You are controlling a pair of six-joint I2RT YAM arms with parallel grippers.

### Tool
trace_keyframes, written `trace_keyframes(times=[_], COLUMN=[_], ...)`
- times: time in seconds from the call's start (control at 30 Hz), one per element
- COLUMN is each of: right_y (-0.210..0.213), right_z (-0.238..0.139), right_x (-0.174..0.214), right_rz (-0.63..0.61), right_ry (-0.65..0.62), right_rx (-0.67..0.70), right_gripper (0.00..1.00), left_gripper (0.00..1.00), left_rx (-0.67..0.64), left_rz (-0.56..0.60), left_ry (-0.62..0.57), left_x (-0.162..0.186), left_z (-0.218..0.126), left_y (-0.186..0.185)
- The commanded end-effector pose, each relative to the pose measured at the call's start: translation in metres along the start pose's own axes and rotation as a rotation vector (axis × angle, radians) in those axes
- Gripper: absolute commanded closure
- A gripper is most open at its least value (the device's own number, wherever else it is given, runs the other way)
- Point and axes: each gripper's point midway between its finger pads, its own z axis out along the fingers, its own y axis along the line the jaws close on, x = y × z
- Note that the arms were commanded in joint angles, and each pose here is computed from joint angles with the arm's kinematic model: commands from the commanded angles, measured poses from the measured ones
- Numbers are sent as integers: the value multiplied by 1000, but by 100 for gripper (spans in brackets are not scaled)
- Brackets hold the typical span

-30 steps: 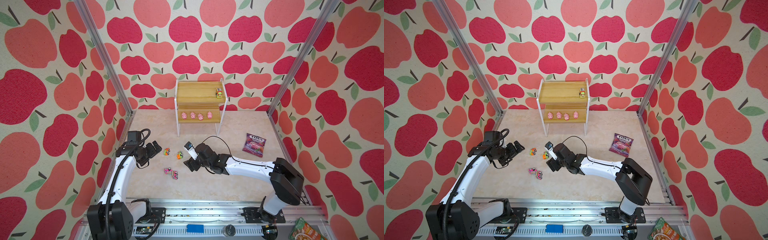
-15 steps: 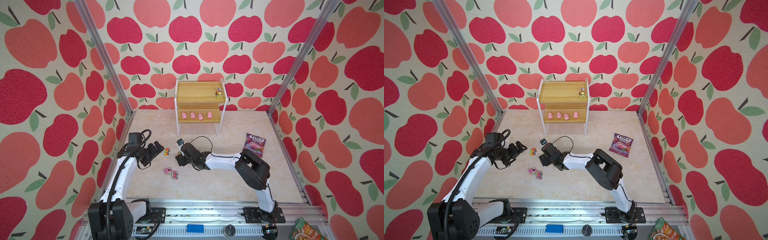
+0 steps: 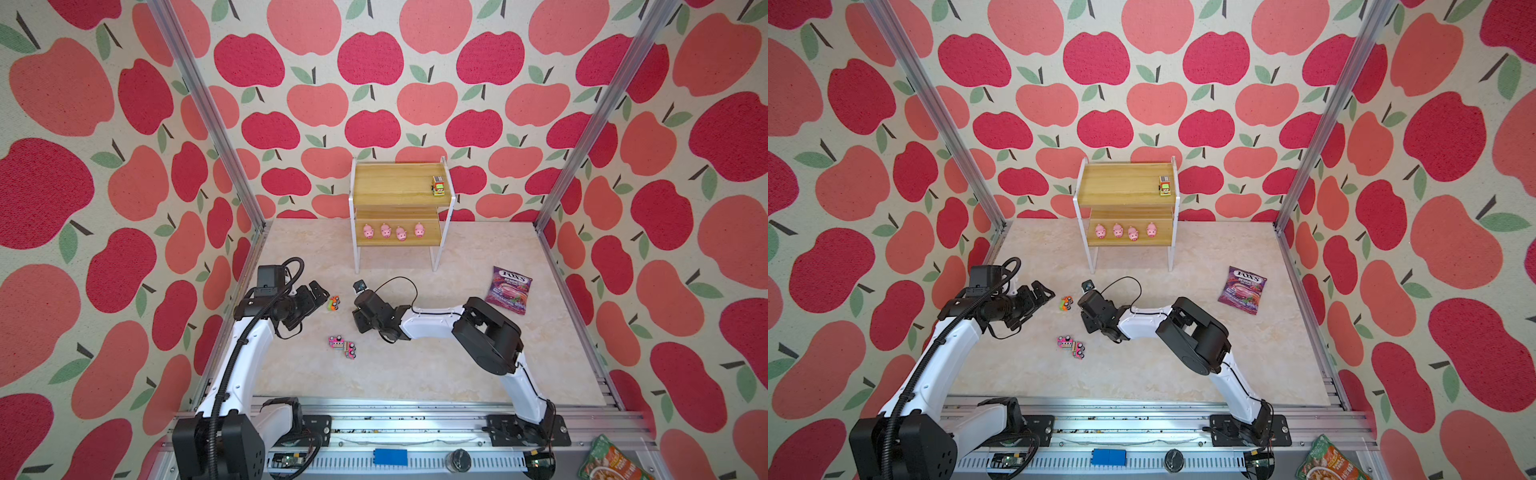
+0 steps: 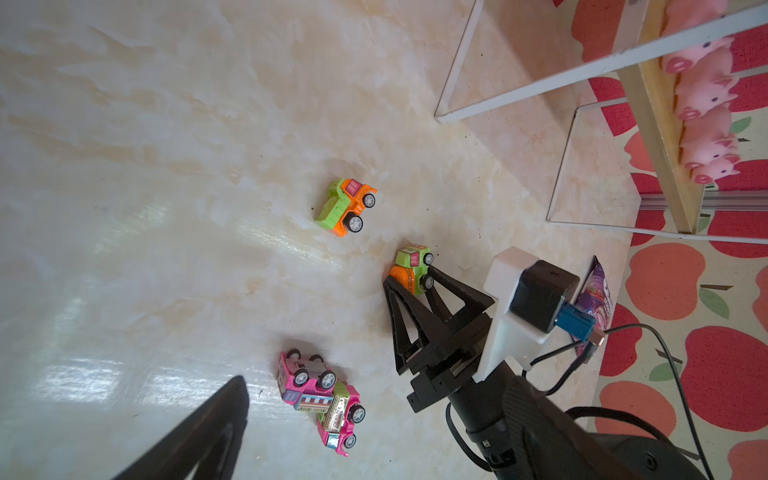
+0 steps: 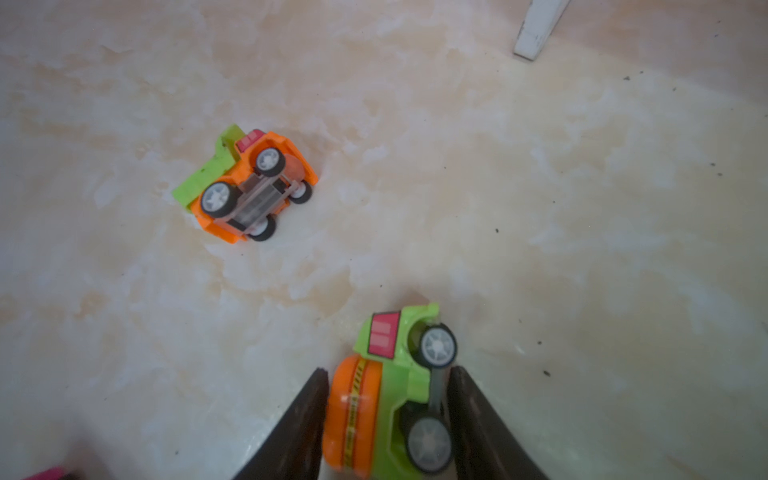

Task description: Place and organize the plastic toys onto the shelf

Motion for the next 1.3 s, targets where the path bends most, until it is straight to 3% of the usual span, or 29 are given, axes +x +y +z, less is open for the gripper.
trace_keyframes(times=[0.0, 0.17, 0.4, 0.8, 1.1, 1.27], right_y=[5, 9, 9, -1, -46, -76], right_z=[-6, -25, -51, -56, -55, -60], right_x=[-11, -21, -18, 32, 47, 55], right_rz=[30, 57, 162, 614, 965, 1099], right_ry=[-4, -16, 42, 230, 183, 118], right_rx=[-42, -126, -238, -411, -446, -394], right_gripper=[57, 66, 69, 71, 67, 58], left_gripper=[2, 2, 2, 3, 3, 3], left_rx=[32, 18, 14, 22, 60, 73], left_rz=[108, 254, 377, 410, 428, 434], left_ry=[-52, -64, -66, -83, -128, -138], left_x=[-13, -13, -10, -5, -3, -2], left_z=[-15, -22, -21, -17, -31, -34], left_y=[-24, -45, -59, -55, -61, -64])
